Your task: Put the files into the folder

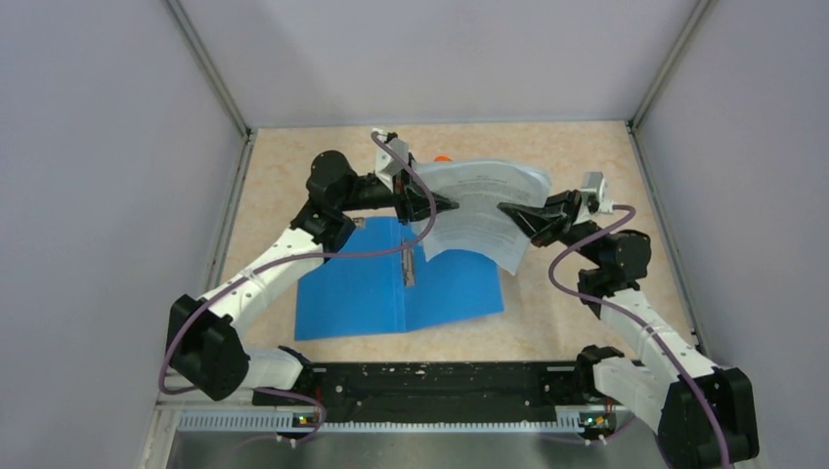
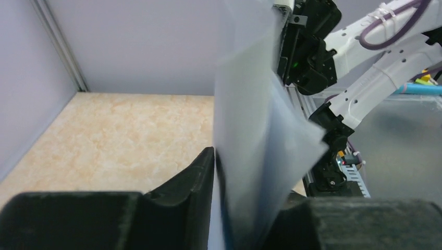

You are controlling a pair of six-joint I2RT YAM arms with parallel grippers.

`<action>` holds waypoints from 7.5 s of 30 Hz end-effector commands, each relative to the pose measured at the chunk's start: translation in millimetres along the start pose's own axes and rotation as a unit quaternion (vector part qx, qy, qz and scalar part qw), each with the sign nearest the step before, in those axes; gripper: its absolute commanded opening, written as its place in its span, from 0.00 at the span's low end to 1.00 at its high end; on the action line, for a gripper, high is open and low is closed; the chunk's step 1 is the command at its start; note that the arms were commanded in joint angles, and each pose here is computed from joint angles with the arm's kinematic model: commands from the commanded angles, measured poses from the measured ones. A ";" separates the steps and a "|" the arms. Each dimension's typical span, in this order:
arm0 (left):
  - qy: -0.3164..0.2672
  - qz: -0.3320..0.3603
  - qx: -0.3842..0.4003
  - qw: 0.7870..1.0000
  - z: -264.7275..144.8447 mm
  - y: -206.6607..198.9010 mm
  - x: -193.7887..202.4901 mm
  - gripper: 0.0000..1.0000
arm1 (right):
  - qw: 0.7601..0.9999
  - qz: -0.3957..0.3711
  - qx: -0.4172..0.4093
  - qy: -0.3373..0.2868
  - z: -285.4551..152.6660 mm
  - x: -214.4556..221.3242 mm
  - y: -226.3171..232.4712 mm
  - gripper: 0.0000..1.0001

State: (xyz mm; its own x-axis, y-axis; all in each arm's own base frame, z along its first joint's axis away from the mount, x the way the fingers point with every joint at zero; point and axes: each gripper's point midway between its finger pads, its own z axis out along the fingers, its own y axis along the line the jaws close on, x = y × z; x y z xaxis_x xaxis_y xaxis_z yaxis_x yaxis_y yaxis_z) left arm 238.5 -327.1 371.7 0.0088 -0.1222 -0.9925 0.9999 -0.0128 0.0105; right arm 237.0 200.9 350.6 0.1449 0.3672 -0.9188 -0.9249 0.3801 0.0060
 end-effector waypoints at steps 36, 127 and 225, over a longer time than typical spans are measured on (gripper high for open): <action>-0.005 -0.071 -0.138 0.988 7.2 47.1 126.8 0.48 | 0.990 -0.027 0.136 0.000 -59.3 80.9 -55.6 0.22; -0.007 0.092 -0.031 0.995 0.0 -21.2 -44.9 0.00 | 0.993 0.015 -0.103 -0.057 -9.8 -59.4 33.7 0.45; 0.228 -0.492 -0.587 0.602 -159.5 67.5 331.1 0.00 | 0.823 0.395 0.275 0.301 -36.5 277.0 -87.9 0.00</action>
State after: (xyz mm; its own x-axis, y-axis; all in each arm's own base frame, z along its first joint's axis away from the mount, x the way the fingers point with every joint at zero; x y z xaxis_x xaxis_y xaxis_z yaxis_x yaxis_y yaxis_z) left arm 305.7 -210.1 28.2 -0.8706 -0.3329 -0.3622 -0.1509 0.8814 -0.4476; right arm 341.7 228.9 58.1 -0.8130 0.2468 -0.5274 -0.2541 0.6645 0.7027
